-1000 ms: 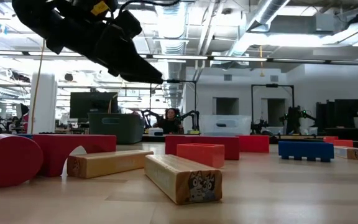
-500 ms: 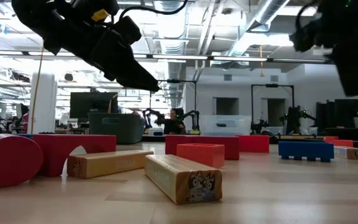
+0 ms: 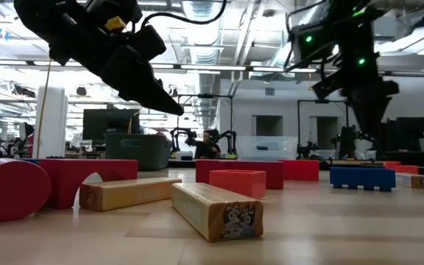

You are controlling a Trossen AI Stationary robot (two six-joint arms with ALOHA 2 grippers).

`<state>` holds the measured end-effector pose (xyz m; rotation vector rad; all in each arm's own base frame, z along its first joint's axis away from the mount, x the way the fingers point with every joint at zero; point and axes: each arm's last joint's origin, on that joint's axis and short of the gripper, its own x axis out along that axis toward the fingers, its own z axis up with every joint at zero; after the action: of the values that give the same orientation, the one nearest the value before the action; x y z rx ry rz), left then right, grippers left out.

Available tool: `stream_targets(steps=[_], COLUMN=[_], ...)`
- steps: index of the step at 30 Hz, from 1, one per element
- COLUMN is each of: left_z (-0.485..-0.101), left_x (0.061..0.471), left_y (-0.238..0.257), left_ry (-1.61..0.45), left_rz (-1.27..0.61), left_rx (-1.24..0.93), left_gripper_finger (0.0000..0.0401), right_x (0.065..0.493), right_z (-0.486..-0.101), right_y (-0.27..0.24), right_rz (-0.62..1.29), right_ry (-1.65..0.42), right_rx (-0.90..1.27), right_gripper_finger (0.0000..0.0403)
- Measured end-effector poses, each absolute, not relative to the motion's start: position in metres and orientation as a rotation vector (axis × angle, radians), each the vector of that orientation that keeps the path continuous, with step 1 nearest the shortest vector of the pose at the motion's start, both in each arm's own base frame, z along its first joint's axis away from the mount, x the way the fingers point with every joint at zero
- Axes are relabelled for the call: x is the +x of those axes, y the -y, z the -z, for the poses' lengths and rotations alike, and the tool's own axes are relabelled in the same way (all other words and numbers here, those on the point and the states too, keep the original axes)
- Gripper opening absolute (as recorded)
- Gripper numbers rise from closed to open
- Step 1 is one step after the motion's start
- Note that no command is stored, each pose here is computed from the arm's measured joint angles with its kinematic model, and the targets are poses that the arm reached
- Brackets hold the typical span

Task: Sort blocks
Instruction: Put the brown block into the bottom transparent bin

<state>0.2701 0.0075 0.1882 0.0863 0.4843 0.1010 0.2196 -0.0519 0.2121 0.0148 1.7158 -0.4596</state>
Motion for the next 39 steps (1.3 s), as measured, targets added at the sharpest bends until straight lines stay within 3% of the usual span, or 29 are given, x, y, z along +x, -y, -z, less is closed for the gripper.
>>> stream_targets(steps=[12, 23, 39], left_z=[-0.180, -0.179, -0.177], left_x=[0.265, 0.265, 0.263], left_y=[-0.007, -0.007, -0.007], left_ry=[-0.581, -0.590, -0.617], left_rz=[-0.092, -0.090, -0.091], left_rx=[0.105, 0.109, 0.110], left_gripper_finger=[0.0254, 0.0254, 0.0254], right_x=[0.194, 0.188, 0.177], right_z=[-0.184, -0.160, -0.144], right_y=[0.097, 0.103, 0.126], right_rz=[0.226, 0.233, 0.191], right_ry=[-1.824, -1.817, -1.875], right_rx=[-0.139, -0.355, -0.253], right_gripper_finger=[0.0212, 0.0212, 0.0211])
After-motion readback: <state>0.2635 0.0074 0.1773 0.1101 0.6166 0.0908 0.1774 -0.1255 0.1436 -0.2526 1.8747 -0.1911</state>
